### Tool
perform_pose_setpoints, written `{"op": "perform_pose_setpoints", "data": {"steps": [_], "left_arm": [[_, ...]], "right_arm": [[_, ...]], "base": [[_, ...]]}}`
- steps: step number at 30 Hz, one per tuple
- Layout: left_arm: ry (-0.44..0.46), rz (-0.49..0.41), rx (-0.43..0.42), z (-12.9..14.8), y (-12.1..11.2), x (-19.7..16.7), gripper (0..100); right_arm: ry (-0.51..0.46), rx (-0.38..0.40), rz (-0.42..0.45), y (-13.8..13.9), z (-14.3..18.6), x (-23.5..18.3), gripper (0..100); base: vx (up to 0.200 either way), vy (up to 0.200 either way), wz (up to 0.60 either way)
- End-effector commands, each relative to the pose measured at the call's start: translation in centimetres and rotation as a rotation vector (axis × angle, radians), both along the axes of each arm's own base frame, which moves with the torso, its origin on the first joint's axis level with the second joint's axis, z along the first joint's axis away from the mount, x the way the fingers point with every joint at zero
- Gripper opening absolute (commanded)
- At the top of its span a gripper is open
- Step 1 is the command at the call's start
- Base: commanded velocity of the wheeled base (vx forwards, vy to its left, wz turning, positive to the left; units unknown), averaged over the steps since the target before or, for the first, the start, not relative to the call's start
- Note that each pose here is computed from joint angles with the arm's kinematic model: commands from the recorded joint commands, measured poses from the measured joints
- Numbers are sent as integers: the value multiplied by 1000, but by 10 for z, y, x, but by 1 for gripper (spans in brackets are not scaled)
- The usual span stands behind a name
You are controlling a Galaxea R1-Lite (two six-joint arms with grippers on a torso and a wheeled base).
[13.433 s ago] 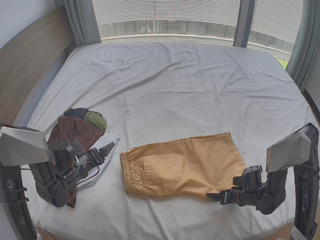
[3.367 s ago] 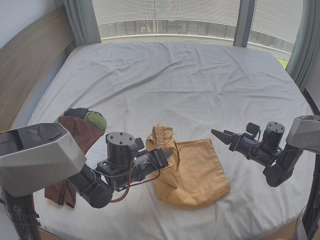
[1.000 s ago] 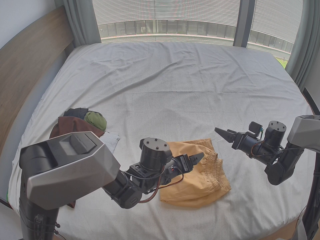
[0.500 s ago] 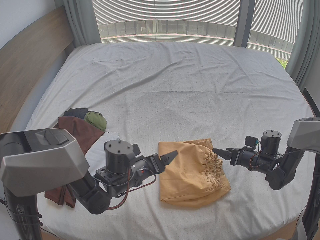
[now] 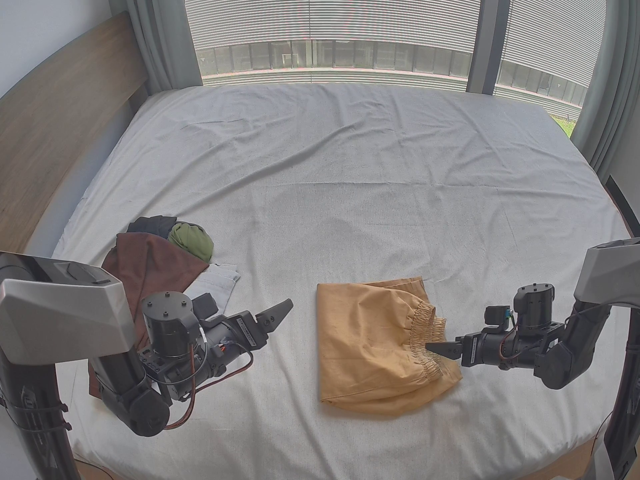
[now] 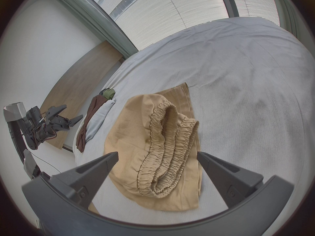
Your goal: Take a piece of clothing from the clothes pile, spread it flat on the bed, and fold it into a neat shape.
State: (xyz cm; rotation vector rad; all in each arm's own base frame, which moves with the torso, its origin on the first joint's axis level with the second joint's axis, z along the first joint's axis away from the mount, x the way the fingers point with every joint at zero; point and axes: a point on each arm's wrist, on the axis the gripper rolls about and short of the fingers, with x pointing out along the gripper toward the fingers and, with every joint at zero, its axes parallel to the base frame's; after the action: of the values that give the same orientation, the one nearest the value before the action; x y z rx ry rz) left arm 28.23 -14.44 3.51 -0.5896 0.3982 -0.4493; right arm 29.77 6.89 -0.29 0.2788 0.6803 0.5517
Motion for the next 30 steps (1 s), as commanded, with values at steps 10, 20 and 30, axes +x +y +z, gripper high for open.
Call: {"op": "perform_pose_setpoints", "data": {"steps": [10,20,30], "left_arm": [[16,-2,8,-6,1,-3,100],[18,-3,10,-7,1,-3,100],[22,-10,13,-8,-1,-4,100]], "right_arm": [[74,-12,20,8,-27,1,100],[91,-17,-3,9,-42,9,100],[44,1,18,17,-38,8,100]], "base": [[0,0,0],[0,0,0],[0,0,0]]}}
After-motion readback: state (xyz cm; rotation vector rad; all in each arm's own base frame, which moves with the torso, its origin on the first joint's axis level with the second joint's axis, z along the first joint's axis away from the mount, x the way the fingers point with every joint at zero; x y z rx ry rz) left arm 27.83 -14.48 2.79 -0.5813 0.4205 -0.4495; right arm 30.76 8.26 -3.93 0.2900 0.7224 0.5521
